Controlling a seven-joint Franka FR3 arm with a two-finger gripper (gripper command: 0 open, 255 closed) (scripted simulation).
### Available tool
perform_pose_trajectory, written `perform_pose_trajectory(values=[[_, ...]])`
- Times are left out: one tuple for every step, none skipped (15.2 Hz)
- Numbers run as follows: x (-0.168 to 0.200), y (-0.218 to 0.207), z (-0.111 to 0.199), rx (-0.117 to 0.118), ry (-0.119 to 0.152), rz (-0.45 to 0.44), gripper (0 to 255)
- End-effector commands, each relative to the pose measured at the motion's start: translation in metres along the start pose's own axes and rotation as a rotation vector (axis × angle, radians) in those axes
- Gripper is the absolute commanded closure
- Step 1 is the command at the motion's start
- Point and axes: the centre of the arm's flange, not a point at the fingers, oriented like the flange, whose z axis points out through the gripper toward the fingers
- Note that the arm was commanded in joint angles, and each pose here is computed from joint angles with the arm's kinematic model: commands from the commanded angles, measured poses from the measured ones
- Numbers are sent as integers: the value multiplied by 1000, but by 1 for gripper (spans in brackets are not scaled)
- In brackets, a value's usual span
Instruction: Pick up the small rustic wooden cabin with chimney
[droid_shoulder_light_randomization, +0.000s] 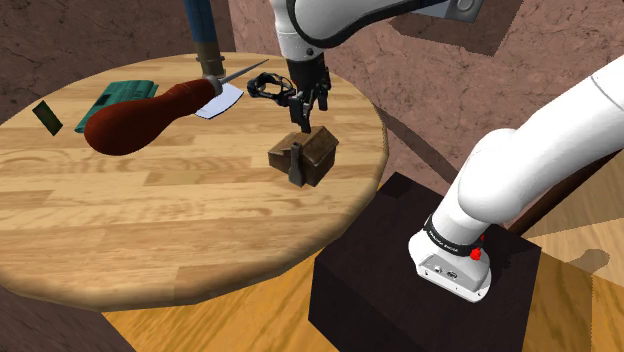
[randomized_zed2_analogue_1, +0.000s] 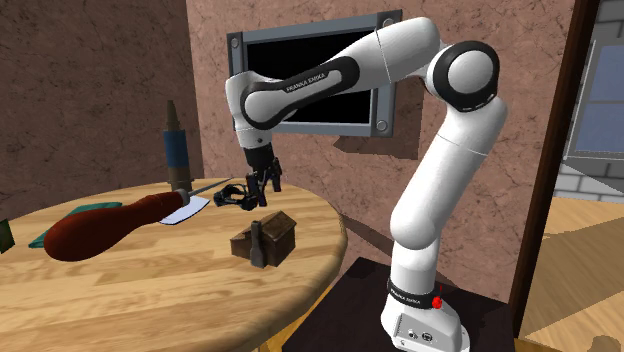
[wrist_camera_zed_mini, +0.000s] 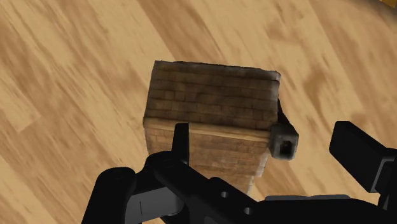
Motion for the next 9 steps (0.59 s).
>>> perform_pose_trajectory(values=[[21,-20,8,-4,4,-16,0],[30,-29,12,-6,6,-24,0],[40,-38,15,-8,8,-32,0],[40,-39,15,-8,8,-33,0],[41,-39,21,-8,8,-33,0],[42,-40,26,-8,8,-33,0],[42,-41,31,-8,8,-33,0],[43,-42,36,-8,8,-33,0],[44,-43,41,-8,8,-33,0]])
